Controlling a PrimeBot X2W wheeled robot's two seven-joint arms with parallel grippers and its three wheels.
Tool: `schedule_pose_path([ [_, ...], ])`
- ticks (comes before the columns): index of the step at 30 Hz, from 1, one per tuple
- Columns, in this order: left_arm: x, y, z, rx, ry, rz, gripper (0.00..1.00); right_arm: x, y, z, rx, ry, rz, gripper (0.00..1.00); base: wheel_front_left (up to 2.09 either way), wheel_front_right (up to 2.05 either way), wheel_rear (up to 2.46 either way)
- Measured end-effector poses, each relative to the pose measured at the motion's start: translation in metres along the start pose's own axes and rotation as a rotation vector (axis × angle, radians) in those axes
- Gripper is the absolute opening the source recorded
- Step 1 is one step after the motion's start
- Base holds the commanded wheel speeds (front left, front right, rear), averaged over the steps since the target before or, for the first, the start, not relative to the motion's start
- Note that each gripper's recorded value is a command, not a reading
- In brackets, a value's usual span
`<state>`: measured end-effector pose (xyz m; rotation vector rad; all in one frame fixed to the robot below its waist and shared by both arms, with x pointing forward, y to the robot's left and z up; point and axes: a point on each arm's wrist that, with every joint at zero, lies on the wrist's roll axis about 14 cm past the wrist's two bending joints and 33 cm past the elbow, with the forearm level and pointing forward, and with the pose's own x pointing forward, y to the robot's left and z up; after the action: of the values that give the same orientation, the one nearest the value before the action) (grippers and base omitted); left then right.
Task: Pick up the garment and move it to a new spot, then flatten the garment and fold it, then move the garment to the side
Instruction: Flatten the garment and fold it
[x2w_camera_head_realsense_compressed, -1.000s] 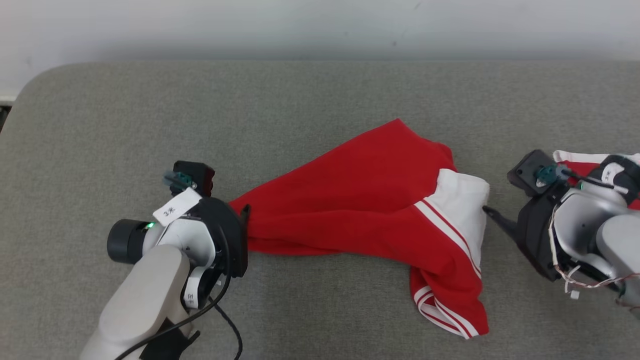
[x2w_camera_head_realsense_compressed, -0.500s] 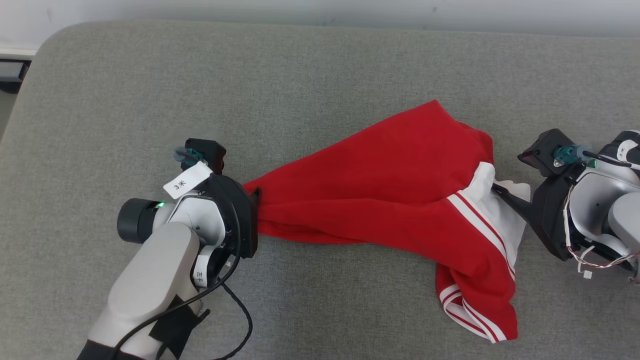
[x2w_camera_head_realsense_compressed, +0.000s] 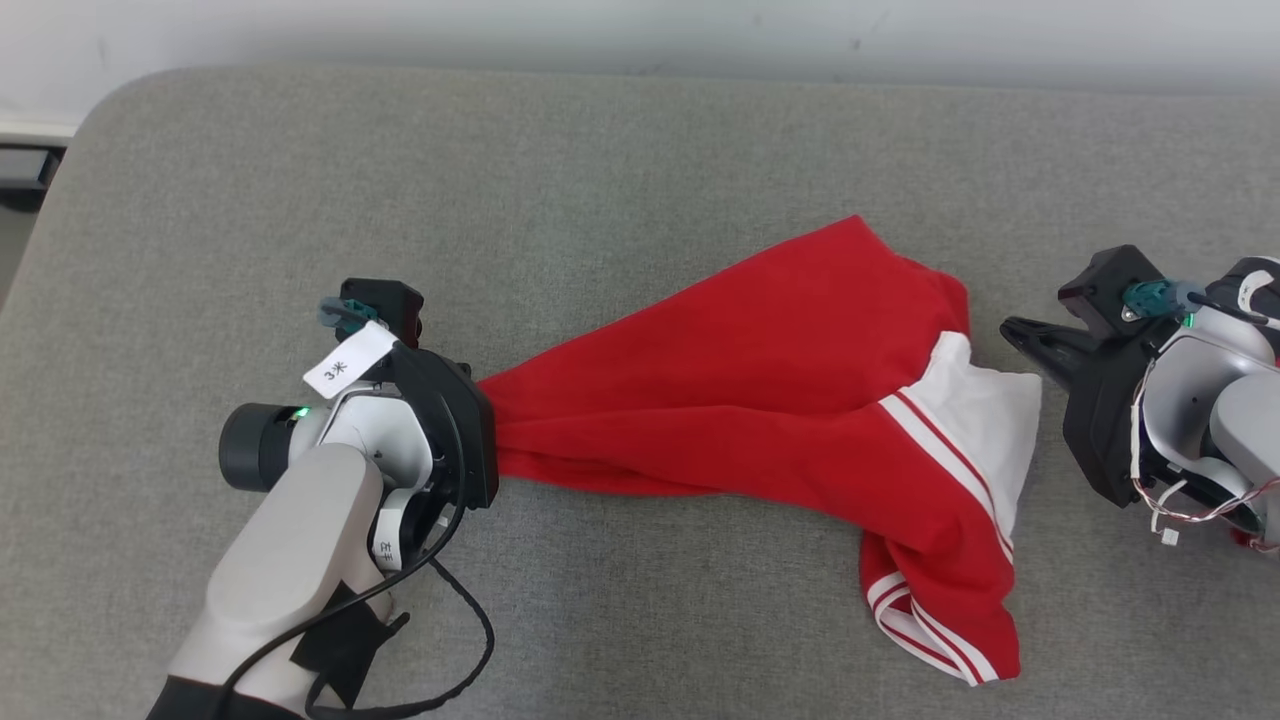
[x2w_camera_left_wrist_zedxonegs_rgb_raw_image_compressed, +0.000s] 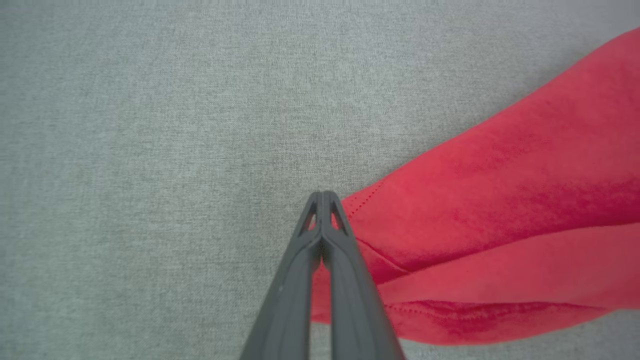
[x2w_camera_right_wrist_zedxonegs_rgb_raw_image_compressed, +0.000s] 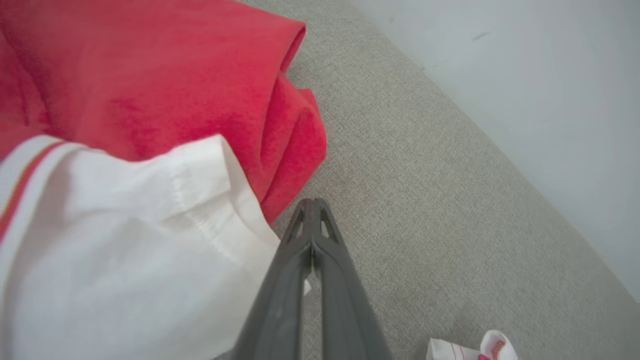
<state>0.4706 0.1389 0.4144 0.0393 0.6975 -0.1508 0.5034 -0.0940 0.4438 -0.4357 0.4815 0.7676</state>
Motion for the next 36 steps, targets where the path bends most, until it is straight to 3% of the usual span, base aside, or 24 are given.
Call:
schedule_pose_path([
  [2,-0.002,-0.004,0.003,0.01,-0.007,-0.008,0.0,-0.006,0.001,-0.001,-0.002,-0.003,-0.003,0.0,0.0,0.0,0.0],
  [3,-0.003,-0.007,0.003,0.018,-0.009,-0.019,0.3,-0.007,0.001,-0.001,-0.002,-0.008,-0.003,0.0,0.0,0.0,0.0],
  [4,-0.003,-0.009,0.004,0.023,-0.011,-0.026,1.0,-0.008,0.002,-0.001,0.002,-0.011,-0.004,0.0,0.0,0.0,0.0],
  [7,-0.003,-0.011,-0.001,0.029,0.004,-0.032,1.0,-0.008,0.004,-0.001,0.027,-0.023,-0.001,0.0,0.0,0.0,0.0],
  [8,-0.002,-0.012,-0.003,0.031,0.009,-0.033,1.0,-0.007,0.004,0.0,0.044,-0.029,-0.002,0.12,0.0,0.0,0.0],
  [9,-0.002,-0.013,-0.004,0.035,0.012,-0.04,1.0,-0.006,0.005,0.001,0.058,-0.038,0.001,1.0,0.0,0.0,0.0],
  [20,0.009,-0.014,-0.024,0.043,0.075,-0.044,1.0,0.004,0.022,-0.012,0.109,-0.036,0.045,1.0,0.0,0.0,0.0],
  [23,0.01,-0.014,-0.026,0.041,0.082,-0.039,0.85,0.006,0.027,-0.019,0.113,-0.014,0.057,1.0,0.0,0.0,0.0],
  [25,0.011,-0.012,-0.027,0.039,0.085,-0.032,0.58,0.005,0.029,-0.024,0.116,0.001,0.059,1.0,0.0,0.0,0.0],
  [26,0.01,-0.012,-0.028,0.038,0.087,-0.03,0.44,0.005,0.029,-0.025,0.117,0.005,0.058,0.78,0.0,0.0,0.0],
  [27,0.01,-0.011,-0.028,0.038,0.086,-0.028,0.29,0.004,0.029,-0.025,0.123,0.006,0.056,0.46,0.0,0.0,0.0],
  [28,0.01,-0.011,-0.028,0.039,0.086,-0.028,0.0,0.003,0.029,-0.025,0.129,0.008,0.054,0.18,0.0,0.0,0.0],
  [29,0.01,-0.011,-0.028,0.039,0.086,-0.028,0.0,0.003,0.029,-0.025,0.129,0.008,0.054,0.0,0.0,0.0,0.0],
  [36,0.008,-0.012,-0.028,0.043,0.091,-0.026,0.0,-0.002,0.03,-0.033,0.159,0.025,0.045,0.0,0.0,0.0,0.0],
])
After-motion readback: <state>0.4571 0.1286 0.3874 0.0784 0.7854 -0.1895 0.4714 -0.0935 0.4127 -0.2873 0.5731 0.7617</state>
